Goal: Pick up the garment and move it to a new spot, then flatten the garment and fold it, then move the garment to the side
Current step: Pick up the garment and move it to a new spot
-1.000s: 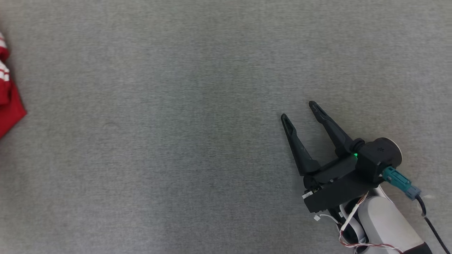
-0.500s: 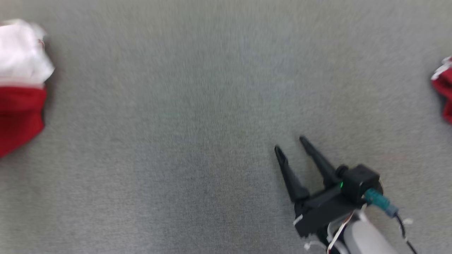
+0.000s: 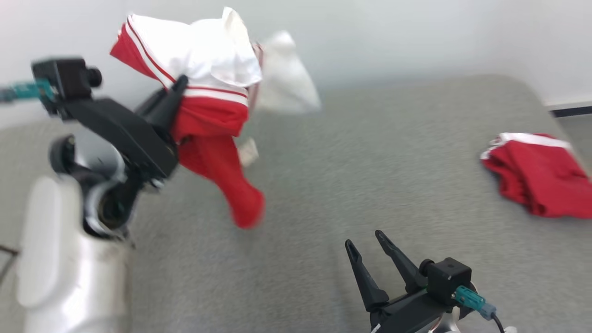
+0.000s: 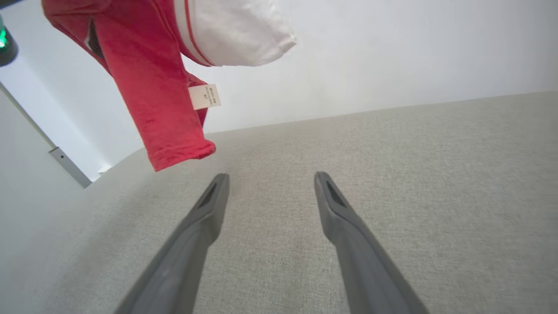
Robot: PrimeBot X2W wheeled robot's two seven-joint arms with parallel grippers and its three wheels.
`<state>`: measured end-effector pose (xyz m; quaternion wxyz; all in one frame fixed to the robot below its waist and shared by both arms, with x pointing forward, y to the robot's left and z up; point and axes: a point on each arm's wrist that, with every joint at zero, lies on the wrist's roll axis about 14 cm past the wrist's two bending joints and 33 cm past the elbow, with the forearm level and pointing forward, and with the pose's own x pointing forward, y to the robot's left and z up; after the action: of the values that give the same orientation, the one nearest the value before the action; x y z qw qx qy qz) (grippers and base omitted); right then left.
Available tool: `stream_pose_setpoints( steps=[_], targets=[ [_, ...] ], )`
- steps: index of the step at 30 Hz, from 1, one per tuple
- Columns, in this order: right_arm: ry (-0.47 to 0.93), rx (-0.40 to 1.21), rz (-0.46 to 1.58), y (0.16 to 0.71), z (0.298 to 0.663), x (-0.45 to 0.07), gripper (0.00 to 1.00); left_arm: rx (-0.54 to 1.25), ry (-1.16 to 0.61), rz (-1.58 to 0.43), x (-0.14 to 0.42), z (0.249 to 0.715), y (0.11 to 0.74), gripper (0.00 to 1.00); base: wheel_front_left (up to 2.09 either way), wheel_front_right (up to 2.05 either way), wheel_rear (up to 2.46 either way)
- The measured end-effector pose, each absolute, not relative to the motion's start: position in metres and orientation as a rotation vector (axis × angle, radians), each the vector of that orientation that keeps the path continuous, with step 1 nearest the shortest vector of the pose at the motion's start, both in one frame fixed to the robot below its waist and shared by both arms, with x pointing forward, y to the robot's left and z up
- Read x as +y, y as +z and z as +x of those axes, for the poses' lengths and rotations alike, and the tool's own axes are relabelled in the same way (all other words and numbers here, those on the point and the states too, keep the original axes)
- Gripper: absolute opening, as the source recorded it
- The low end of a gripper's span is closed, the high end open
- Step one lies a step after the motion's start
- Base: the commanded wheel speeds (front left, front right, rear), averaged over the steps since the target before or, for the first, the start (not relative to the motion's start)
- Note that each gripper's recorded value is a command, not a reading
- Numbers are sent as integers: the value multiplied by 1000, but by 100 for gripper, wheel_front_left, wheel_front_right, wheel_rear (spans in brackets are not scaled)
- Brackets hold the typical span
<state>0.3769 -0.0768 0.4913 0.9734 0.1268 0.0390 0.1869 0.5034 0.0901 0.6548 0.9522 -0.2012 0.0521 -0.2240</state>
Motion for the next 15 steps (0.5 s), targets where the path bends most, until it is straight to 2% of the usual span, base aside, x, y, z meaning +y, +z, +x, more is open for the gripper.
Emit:
stream_pose_setpoints(
  steps=[5, 8, 12, 13, 14, 15],
  targets=[
    [315, 36, 265, 503, 362, -95, 100, 98, -549, -485, 37, 478, 636, 0, 0, 0, 0],
    [272, 19, 269, 507, 354, -108, 100, 88, -590, -429, 4, 466, 614, 0, 0, 0, 0],
    [186, 5, 268, 508, 346, -135, 100, 159, -656, -368, -45, 447, 565, 0, 0, 0, 0],
    [165, 3, 266, 508, 344, -141, 100, 161, -666, -331, -53, 445, 557, 78, 0, 0, 0],
    [147, 0, 266, 508, 342, -147, 100, 172, -668, -287, -60, 443, 545, 100, 0, 0, 0],
    [127, -2, 265, 508, 340, -153, 100, 172, -673, -239, -66, 441, 536, 100, 0, 0, 0]
  ],
)
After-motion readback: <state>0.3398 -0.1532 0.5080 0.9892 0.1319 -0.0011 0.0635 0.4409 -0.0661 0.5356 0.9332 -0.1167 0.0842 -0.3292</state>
